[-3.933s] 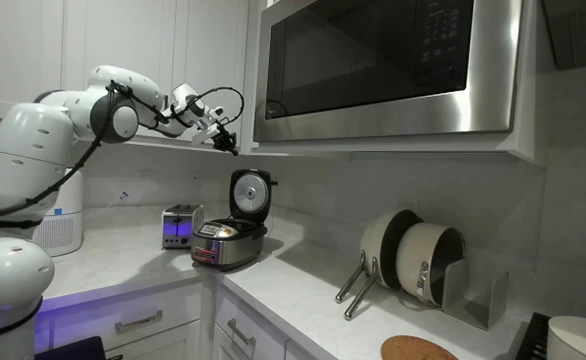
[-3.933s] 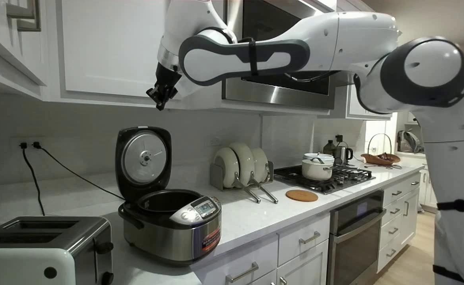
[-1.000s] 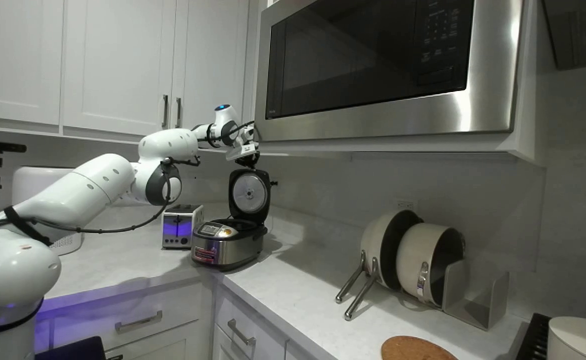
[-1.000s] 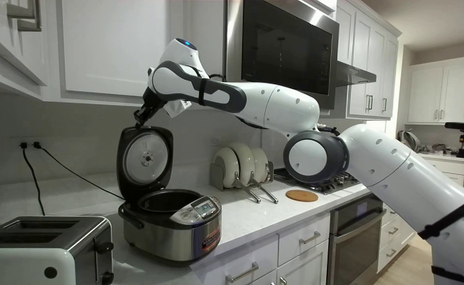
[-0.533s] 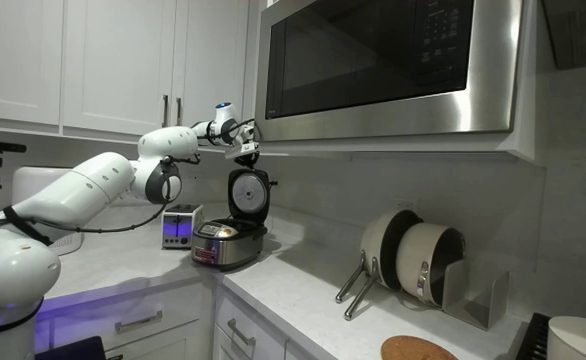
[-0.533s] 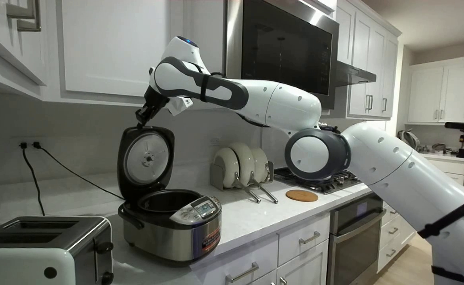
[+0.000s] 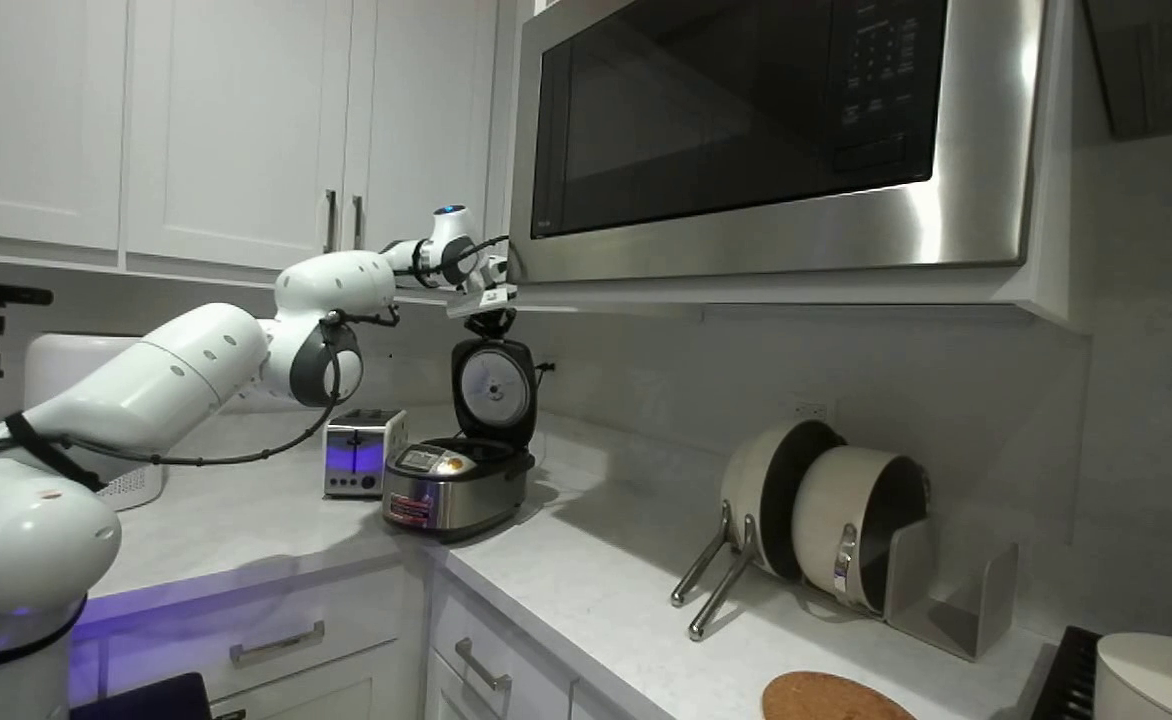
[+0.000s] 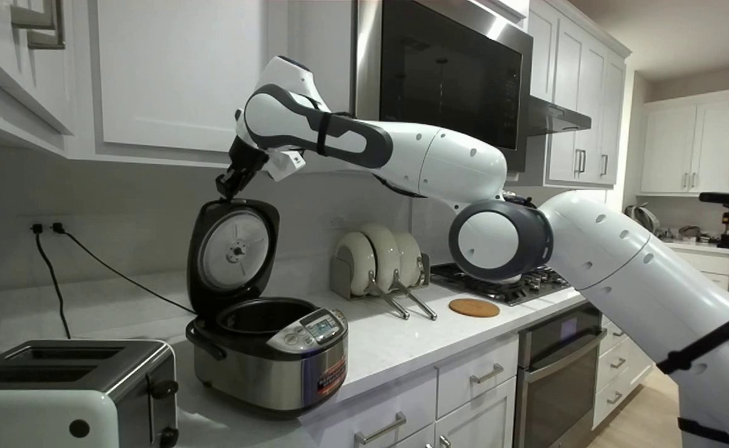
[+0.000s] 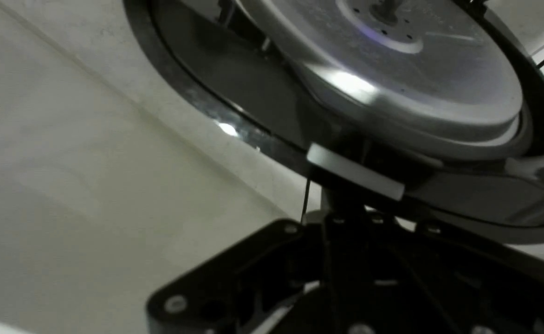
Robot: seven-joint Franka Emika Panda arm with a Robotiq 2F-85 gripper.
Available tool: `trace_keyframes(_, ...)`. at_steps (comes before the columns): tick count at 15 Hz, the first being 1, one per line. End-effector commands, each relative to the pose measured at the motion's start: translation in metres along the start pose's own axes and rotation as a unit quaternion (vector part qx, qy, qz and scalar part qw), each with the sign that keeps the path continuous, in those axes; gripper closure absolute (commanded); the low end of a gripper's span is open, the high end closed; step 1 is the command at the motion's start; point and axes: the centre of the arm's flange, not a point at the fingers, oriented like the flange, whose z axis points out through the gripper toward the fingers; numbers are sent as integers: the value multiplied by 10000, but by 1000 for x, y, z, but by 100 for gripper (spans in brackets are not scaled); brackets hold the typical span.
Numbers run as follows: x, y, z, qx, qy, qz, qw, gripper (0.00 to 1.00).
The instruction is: Close the lid of the silver object
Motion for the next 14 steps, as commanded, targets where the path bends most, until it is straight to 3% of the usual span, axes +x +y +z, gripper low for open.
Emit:
trace_keyframes(1, 56, 16, 46, 455, -756, -41, 9961, 100)
trace_keyframes(10, 49, 1, 27, 652, -1604, -73, 9849, 100)
trace_keyframes(14, 38, -9, 22, 823, -2200, -128, 9719, 100)
